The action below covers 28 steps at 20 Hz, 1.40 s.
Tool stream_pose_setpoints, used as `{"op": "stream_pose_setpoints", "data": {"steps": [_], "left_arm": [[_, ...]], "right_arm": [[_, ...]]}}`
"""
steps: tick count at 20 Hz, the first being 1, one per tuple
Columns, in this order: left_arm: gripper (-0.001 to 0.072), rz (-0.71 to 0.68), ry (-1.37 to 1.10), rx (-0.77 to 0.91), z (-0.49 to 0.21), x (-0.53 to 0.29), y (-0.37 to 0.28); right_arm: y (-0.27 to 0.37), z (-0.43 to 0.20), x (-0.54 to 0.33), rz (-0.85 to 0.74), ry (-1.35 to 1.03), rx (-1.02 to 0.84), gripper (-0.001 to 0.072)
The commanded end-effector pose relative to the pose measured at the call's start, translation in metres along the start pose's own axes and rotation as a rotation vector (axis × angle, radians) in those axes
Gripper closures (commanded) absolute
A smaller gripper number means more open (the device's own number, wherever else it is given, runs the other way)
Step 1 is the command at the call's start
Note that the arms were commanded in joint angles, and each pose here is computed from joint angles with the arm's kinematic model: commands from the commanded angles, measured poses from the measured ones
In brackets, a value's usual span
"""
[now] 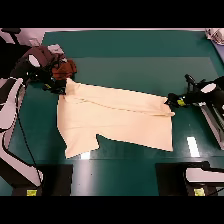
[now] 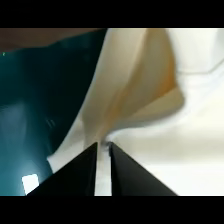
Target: Fold the shirts.
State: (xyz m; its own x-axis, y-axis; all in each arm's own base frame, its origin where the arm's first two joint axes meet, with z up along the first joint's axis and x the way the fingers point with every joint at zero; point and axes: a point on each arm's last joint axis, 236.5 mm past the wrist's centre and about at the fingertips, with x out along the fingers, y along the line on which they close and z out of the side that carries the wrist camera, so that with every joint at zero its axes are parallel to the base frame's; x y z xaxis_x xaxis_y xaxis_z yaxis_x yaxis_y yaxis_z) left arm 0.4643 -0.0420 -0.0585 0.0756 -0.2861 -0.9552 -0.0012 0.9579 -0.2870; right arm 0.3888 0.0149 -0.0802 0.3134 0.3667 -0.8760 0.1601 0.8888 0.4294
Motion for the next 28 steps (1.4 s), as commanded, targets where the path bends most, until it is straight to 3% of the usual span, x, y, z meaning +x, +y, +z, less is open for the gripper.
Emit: {"op": "stream_pose_setpoints", "data": {"steps": [1,3,4,8,14,15,16,17,18,22,25,28], "left_arm": [[0.0593,-0.069,0.06,-0.052,-0.014,-0.001,-0.016],[0.062,-0.153,0.076,-0.074,-0.017,-0.002,-0.04],[0.0679,-0.166,0.084,-0.068,-0.019,-0.001,-0.048],[0.0679,-0.162,0.073,-0.041,-0.018,0.01,-0.084],[0.0679,-0.182,-0.023,-0.133,0.006,0.012,-0.099],[0.0678,-0.182,-0.02,-0.131,0.005,0.01,-0.099],[0.0609,-0.183,-0.028,-0.126,0.005,0.006,-0.101],[0.0326,-0.187,-0.047,-0.121,0.008,-0.001,-0.103],[0.0176,-0.184,-0.083,-0.112,0.012,-0.012,-0.104],[0.0155,-0.173,-0.216,-0.057,0.019,-0.072,-0.108],[0.0155,-0.09,-0.172,0.054,-0.022,-0.107,-0.104],[0.0155,-0.07,-0.194,0.048,-0.07,-0.121,-0.1]], "right_arm": [[0.012,0.038,-0.013,-0.009,-0.108,-0.064,0.0679],[0.003,0.064,-0.028,-0.05,-0.151,-0.1,0.0681],[-0.005,0.071,-0.031,-0.07,-0.146,-0.108,0.0681],[-0.037,0.091,-0.026,-0.087,-0.079,-0.08,0.0681],[-0.036,0.153,-0.046,-0.073,-0.196,-0.108,0.0675],[-0.031,0.159,-0.052,-0.07,-0.204,-0.12,0.0631],[-0.028,0.166,-0.06,-0.07,-0.223,-0.13,0.0443],[-0.023,0.171,-0.069,-0.071,-0.242,-0.142,0.0254],[-0.021,0.175,-0.081,-0.077,-0.26,-0.153,0.0178],[-0.018,0.157,-0.124,-0.073,-0.246,-0.149,0.0178],[-0.026,0.106,-0.131,-0.059,-0.162,-0.066,0.0178],[-0.034,0.057,-0.122,-0.049,-0.149,0.014,0.0178]]}}
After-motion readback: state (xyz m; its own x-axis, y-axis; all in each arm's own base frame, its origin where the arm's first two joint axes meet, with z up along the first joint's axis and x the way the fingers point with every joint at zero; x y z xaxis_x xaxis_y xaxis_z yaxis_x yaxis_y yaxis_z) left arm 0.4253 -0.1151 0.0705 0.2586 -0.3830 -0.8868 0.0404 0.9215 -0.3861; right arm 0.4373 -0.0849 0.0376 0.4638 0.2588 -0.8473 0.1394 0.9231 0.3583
